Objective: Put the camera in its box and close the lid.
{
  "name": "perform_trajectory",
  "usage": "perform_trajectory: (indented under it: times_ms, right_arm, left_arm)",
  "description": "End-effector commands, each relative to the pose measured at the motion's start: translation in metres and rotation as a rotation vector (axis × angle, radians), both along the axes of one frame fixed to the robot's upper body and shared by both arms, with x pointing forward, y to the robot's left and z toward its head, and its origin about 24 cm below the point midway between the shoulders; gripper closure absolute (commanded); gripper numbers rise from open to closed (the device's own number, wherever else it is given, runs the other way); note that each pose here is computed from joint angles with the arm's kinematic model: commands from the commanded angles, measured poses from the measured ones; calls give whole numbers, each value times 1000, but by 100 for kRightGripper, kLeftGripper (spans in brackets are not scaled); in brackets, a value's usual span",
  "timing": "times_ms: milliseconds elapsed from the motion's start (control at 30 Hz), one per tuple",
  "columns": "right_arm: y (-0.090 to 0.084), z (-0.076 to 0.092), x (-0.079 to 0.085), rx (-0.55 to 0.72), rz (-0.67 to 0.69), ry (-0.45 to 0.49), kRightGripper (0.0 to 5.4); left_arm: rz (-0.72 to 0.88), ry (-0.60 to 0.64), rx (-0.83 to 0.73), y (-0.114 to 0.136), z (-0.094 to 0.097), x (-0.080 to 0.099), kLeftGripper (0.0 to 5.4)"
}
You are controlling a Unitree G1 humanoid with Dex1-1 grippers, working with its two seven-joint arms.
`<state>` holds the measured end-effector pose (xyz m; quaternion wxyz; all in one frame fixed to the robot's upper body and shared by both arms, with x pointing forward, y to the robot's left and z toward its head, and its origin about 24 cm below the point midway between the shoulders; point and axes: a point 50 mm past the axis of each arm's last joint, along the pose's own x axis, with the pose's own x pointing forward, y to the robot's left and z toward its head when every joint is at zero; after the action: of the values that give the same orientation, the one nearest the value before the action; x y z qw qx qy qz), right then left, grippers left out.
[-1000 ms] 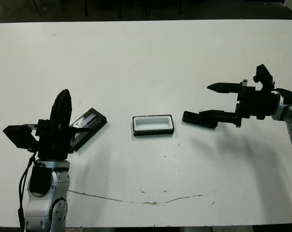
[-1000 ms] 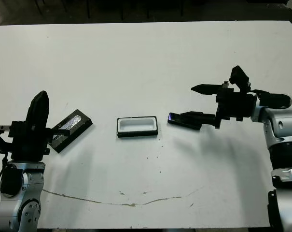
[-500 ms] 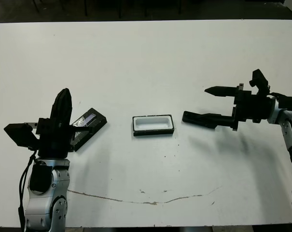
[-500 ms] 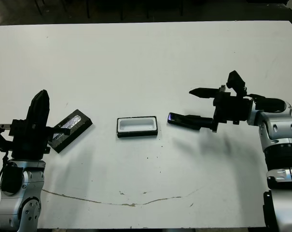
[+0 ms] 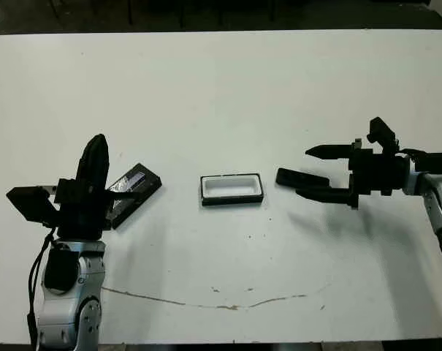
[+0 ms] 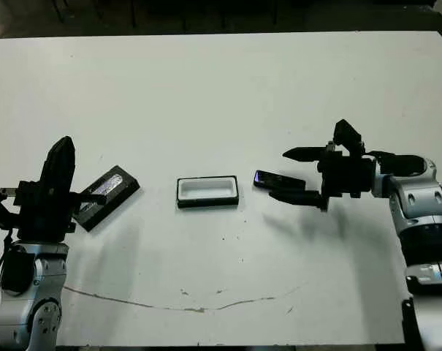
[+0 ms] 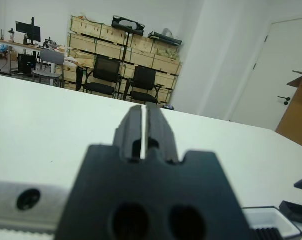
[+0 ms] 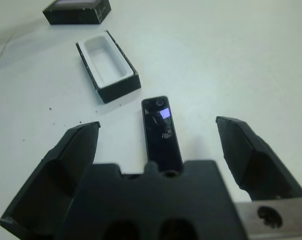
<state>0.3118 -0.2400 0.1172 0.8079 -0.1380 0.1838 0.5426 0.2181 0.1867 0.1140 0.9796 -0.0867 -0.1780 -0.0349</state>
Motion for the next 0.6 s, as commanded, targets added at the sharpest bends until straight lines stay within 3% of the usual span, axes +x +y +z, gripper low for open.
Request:
perform_trajectory:
  times_ms: [33,467,600]
  right_arm:
    - [-4,-9,-5,-64,-20,26,2]
    - [-6,-35,-10,-83,-86,48,2]
    - [-3,-37,-14,-100,-142,65,2]
  left_arm:
    - [4,33,21,3,-7,-2,540]
    - [9,47,11,4,-9,-3,540]
    - [16,49,20,3,-9,-4,540]
